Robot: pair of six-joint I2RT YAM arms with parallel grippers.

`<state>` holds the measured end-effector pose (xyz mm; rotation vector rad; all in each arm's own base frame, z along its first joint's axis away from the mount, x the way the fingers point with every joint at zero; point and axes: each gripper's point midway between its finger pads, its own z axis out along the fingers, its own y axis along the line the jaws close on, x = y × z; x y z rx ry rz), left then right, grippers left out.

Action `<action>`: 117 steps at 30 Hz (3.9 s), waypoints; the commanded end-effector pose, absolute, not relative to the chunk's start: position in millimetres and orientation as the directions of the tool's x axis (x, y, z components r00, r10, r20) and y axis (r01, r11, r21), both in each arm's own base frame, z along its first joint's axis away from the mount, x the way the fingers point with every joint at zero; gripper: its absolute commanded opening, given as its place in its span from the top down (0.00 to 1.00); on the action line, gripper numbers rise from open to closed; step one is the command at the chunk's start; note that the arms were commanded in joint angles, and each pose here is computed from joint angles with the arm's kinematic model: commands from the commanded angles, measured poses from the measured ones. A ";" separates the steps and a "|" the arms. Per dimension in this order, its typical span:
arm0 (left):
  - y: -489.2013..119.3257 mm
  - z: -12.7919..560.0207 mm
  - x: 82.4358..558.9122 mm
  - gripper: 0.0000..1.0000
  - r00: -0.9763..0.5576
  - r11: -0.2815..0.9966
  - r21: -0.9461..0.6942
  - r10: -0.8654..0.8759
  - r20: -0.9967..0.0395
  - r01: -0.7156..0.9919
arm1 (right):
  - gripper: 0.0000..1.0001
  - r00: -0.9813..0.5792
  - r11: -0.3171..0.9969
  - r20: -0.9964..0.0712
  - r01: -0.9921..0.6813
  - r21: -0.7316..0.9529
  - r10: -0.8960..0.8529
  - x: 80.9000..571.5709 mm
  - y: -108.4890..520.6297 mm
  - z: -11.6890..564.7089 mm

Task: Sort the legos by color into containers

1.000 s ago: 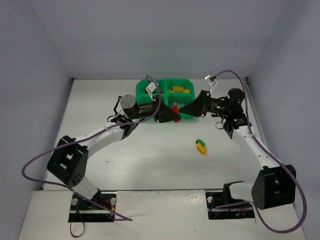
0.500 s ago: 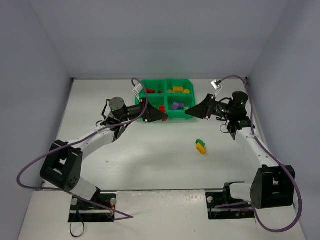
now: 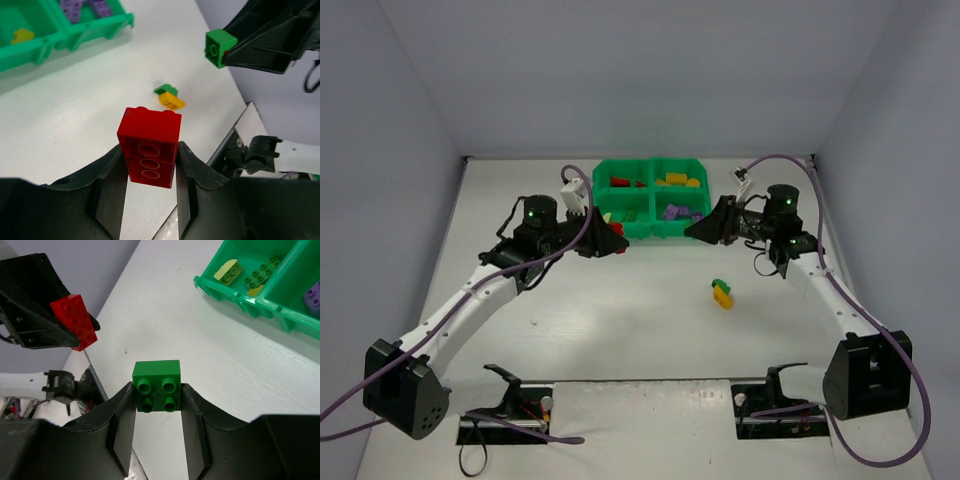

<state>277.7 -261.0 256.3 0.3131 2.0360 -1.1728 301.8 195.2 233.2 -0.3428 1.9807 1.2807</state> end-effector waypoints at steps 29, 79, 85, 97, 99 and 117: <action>-193.8 220.8 260.3 1.00 -0.711 0.816 -0.484 -0.133 -0.690 0.317 | 1.00 -0.545 0.793 -0.838 -0.527 0.305 -0.040 361.4 263.7 215.2; -159.6 228.9 277.2 1.00 -0.668 0.912 -0.381 -0.190 -0.719 0.150 | 1.00 -0.487 0.808 -0.872 -0.534 0.250 -0.052 426.8 336.3 214.4; -161.8 233.5 284.8 1.00 -0.655 0.916 -0.359 -0.160 -0.738 0.180 | 1.00 -0.475 0.803 -0.880 -0.535 0.262 -0.029 428.7 338.7 222.5; -175.8 231.5 304.7 1.00 -0.634 0.905 -0.331 -0.094 -0.768 0.267 | 1.00 -0.454 0.838 -0.890 -0.502 0.216 -0.043 436.1 327.7 221.0; -175.4 231.6 308.5 1.00 -0.630 0.908 -0.325 -0.093 -0.771 0.263 | 1.00 -0.449 0.840 -0.892 -0.503 0.203 -0.053 440.5 328.6 219.5; -175.6 232.4 329.0 1.00 -0.624 0.923 -0.331 -0.143 -0.768 0.195 | 1.00 -0.376 0.840 -0.922 -0.526 0.131 -0.091 462.8 329.6 235.3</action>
